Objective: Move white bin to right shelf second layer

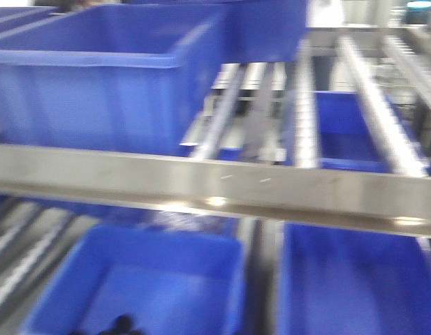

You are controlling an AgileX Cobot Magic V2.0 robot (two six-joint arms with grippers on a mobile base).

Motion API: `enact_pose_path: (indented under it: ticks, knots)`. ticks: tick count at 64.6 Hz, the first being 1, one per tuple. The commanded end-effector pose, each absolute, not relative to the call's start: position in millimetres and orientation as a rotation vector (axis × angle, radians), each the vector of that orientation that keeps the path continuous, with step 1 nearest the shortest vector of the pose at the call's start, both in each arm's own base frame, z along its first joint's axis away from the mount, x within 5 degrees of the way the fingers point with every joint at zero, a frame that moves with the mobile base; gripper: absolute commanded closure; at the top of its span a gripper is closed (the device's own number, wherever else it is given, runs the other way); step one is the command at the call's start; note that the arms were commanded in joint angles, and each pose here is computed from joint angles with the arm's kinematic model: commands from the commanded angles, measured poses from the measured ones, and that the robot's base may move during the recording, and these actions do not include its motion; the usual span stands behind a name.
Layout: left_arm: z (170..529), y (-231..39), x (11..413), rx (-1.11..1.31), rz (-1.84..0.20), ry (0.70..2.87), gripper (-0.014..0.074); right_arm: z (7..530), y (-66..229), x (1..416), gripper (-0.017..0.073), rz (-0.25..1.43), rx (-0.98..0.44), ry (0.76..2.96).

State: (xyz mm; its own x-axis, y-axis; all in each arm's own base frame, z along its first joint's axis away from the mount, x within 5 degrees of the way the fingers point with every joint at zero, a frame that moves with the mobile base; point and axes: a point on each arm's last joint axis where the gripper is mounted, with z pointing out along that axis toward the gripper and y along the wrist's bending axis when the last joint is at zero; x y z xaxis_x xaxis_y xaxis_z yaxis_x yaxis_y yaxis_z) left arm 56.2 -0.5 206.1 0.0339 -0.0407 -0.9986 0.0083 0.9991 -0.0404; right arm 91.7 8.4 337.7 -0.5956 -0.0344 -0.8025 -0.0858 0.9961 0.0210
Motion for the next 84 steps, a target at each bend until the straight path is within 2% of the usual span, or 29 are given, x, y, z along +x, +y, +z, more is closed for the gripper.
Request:
enact_pose_path:
  ticks: [1, 84]
  knots:
    - [205.2, 0.1, 55.8, -0.039, -0.041, 1.466, 0.0509, 352.3, 8.4, 95.1, 0.0482, 0.071, -0.077, 2.105]
    - [205.2, 0.1, 55.8, -0.039, -0.041, 1.466, 0.0509, 352.3, 8.4, 95.1, 0.0482, 0.071, -0.077, 2.105]
